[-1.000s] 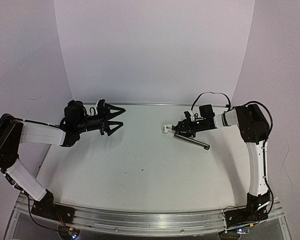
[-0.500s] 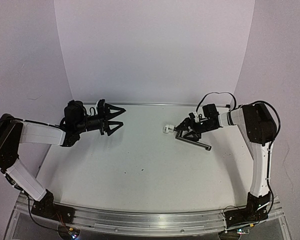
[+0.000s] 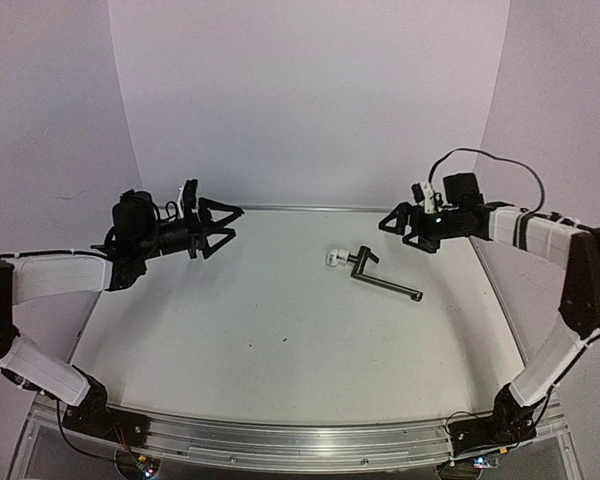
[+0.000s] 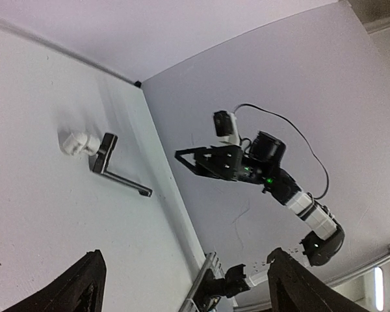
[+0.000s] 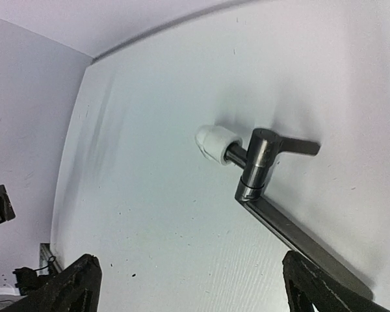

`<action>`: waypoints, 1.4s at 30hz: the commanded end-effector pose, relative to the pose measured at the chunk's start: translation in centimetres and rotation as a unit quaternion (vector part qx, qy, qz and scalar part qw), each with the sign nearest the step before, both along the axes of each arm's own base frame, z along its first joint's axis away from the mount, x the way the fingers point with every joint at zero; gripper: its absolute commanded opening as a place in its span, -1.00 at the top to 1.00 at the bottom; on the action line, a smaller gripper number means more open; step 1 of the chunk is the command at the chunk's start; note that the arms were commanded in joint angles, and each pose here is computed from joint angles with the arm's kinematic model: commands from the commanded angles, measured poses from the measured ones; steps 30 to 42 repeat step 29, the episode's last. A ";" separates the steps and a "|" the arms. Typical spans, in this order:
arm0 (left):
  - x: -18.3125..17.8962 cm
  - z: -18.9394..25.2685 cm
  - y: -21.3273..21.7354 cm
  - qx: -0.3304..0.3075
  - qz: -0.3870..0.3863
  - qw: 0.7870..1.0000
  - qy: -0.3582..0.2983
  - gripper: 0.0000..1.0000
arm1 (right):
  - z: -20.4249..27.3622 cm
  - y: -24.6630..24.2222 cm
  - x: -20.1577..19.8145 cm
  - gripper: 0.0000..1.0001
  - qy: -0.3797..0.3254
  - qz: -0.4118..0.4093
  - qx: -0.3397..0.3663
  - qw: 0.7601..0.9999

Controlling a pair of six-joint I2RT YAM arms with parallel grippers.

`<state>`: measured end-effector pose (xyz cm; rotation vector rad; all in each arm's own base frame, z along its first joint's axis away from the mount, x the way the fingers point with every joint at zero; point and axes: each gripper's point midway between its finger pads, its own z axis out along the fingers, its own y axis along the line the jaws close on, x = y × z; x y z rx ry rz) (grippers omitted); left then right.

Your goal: Install the water faucets

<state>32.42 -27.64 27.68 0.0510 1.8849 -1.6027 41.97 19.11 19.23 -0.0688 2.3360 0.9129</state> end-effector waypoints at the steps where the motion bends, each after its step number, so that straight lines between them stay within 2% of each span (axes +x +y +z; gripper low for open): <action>1: -0.9 8.9 4.2 0.059 0.118 0.970 -0.202 -0.80 | 8.1 -5.1 -2.8 -0.96 -0.125 -0.072 -0.093 0.985; 5: -2.7 13.7 8.5 0.090 0.218 0.927 -0.292 -0.87 | 15.1 -7.3 -6.3 -0.96 -0.221 -0.103 -0.104 0.964; 11: -6.5 19.4 13.6 0.110 0.316 0.867 -0.370 -0.93 | 24.0 -9.5 -11.1 -0.97 -0.335 -0.136 -0.095 0.928; 17: -9.7 22.8 16.8 0.106 0.365 0.833 -0.403 -0.95 | 27.1 -11.0 -13.4 -0.97 -0.373 -0.164 -0.093 0.908; 22: -10.6 23.7 17.9 0.119 0.383 0.822 -0.405 -0.96 | 27.9 -11.4 -14.4 -0.96 -0.384 -0.172 -0.089 0.903; 42: -10.2 23.5 17.9 0.131 0.384 0.824 -0.396 -0.96 | 27.5 -10.7 -15.0 -0.96 -0.399 -0.152 -0.076 0.901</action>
